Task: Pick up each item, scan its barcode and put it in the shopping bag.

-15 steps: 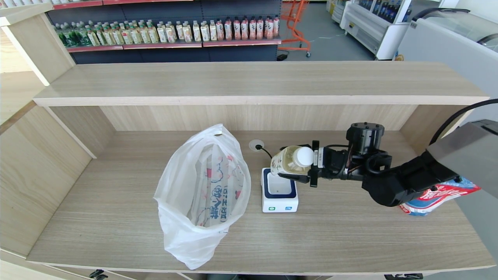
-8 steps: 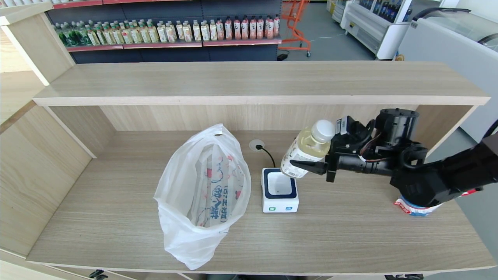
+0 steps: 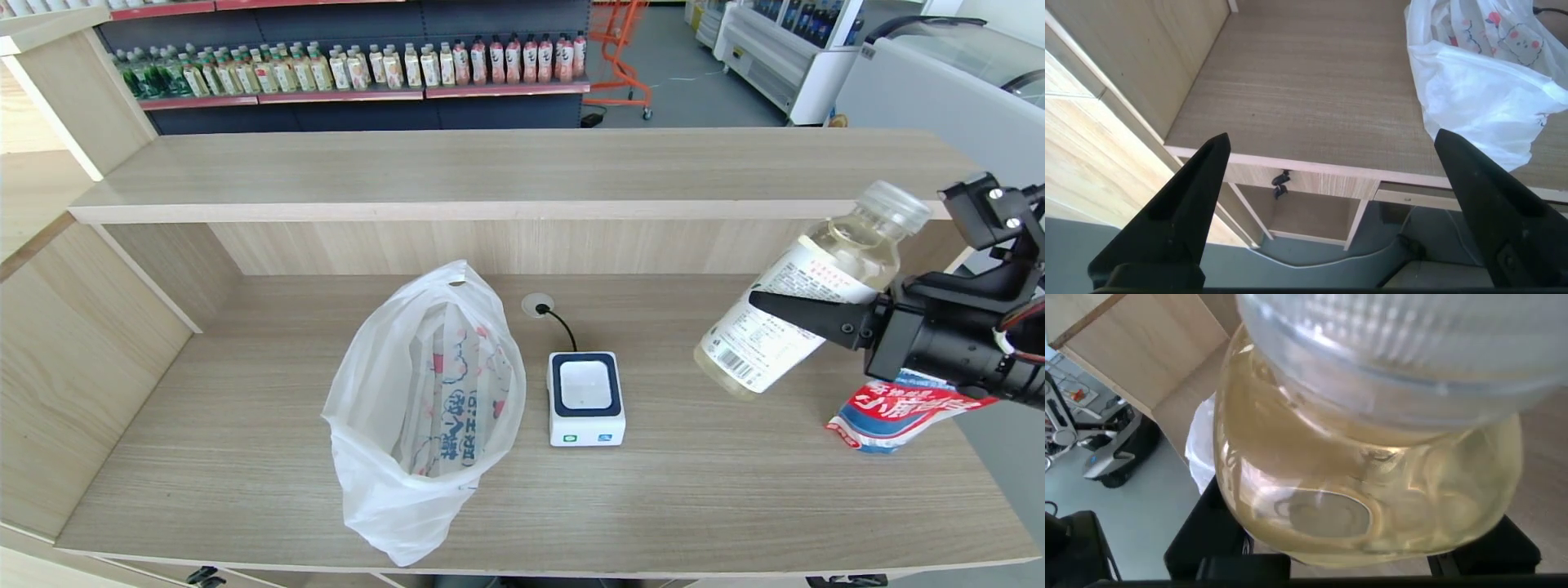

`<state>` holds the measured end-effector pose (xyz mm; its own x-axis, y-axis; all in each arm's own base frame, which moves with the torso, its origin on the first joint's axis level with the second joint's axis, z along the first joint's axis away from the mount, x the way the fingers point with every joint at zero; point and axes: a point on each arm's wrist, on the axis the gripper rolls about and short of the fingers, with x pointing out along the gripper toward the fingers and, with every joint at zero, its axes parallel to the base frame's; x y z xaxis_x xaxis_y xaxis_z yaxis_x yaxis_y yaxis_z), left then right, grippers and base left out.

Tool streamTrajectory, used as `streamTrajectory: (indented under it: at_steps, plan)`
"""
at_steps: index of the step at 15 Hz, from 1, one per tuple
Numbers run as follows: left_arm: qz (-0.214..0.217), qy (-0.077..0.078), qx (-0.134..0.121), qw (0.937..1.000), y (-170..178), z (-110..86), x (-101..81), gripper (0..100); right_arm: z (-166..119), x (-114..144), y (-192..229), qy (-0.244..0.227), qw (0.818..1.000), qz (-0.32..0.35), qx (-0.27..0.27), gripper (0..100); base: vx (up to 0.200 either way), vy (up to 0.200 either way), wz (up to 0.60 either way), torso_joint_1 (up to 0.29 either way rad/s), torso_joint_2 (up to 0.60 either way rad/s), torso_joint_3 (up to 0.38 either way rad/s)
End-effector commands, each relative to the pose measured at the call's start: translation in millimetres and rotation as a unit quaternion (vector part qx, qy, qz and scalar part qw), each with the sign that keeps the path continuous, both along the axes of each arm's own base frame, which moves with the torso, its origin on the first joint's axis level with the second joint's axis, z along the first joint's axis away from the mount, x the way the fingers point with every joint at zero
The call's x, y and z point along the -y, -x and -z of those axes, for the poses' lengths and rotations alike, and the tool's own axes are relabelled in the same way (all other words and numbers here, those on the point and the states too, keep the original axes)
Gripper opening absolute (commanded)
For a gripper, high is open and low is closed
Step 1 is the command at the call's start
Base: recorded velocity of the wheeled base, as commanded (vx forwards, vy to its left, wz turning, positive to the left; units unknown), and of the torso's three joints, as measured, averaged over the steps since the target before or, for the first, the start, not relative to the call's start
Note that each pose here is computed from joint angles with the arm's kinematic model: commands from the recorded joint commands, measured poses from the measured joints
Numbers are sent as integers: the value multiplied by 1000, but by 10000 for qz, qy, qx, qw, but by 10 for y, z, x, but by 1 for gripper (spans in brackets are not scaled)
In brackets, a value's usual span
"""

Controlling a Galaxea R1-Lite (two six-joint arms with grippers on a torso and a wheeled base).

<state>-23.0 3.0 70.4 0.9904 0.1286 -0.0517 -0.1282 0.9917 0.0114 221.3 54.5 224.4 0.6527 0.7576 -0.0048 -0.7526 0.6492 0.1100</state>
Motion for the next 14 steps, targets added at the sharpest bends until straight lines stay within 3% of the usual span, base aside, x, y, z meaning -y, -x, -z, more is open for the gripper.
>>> streamTrajectory:
  at_steps: [1,6,9,12,14]
  plan:
    - [1,-7,-1,10000,0,0,0,100,-78,93,191,-87,9997,140,172,0,0,0,0,0,0,0]
    - [1,-15,-2,10000,0,0,0,100,-97,123,309,-107,9995,177,257,0,0,0,0,0,0,0]
    - [0,0,0,10000,0,0,0,100,-64,133,377,-113,9995,170,223,0,-200,0,0,1,-1,6]
    - [0,8,9,10000,0,-1,0,100,-26,141,433,-107,9996,170,185,0,0,0,0,0,0,0]
    - [-1,31,12,10000,0,-1,0,100,-10,142,440,-122,9997,170,132,0,0,200,0,-10,-10,7]
